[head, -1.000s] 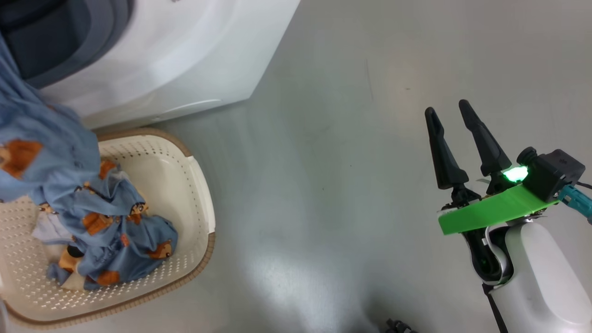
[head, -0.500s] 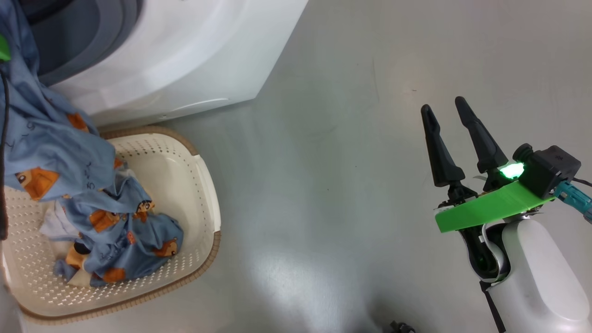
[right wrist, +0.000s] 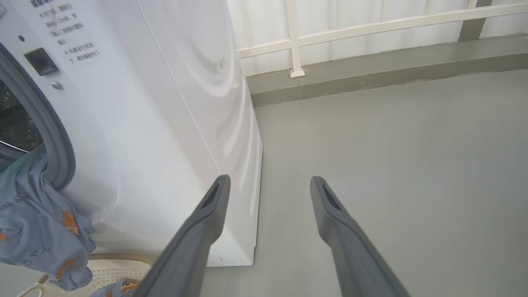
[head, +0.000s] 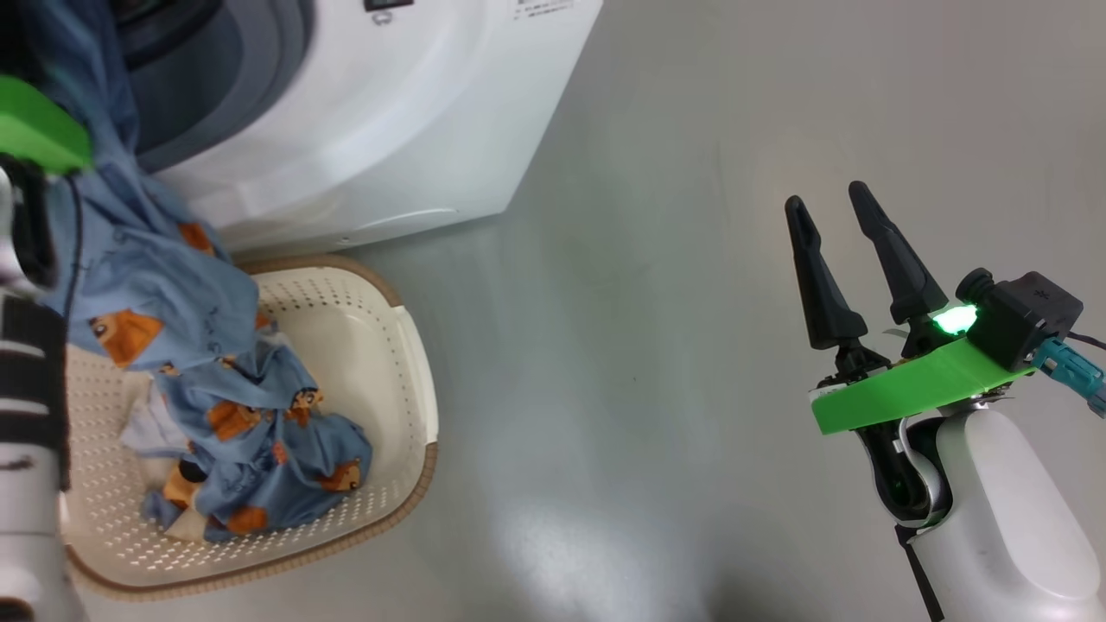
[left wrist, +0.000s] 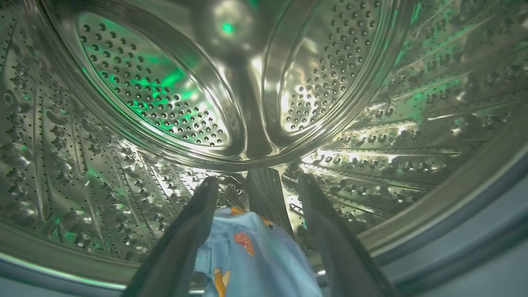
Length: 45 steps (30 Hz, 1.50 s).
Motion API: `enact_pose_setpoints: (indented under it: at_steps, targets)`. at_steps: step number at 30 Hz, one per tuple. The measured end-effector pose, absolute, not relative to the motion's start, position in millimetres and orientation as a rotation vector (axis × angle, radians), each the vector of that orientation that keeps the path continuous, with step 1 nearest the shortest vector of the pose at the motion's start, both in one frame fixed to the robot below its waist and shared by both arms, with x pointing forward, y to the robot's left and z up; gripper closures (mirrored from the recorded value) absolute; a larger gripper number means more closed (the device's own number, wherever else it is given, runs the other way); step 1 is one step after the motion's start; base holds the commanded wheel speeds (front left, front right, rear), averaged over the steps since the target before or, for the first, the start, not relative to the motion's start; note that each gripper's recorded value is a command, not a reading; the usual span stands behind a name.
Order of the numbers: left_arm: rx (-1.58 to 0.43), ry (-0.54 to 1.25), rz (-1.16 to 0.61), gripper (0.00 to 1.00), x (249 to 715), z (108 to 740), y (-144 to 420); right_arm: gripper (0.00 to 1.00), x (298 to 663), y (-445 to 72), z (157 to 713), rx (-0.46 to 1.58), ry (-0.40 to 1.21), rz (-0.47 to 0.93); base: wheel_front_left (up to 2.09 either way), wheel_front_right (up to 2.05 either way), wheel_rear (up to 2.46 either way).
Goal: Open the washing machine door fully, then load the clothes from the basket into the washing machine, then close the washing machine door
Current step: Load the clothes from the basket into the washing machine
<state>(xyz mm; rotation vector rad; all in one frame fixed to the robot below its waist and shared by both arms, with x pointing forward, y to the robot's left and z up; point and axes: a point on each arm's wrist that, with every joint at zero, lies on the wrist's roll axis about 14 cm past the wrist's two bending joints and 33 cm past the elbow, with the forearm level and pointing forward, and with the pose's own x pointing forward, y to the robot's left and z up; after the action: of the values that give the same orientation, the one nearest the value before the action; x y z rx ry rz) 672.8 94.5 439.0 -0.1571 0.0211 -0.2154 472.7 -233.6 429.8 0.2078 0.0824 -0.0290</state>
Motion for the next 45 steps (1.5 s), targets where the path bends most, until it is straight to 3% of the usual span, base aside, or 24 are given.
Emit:
enact_pose_setpoints:
  at_steps: [11,36,45]
  targets:
    - [-0.147,0.014,-0.211,0.0,638.3,443.3,110.2,0.0,477.8,-219.5,442.2,0.229,0.049,0.009,0.0,0.0,0.0]
    - [-0.173,0.031,-0.103,0.0,508.3,433.1,154.2,0.0,486.5,-200.7,472.6,0.222,-0.031,0.087,0.0,0.0,0.0]
    - [-0.203,0.063,-0.078,0.0,487.0,425.6,154.3,0.0,479.7,-202.4,479.3,0.226,-0.046,0.081,0.0,0.0,0.0]
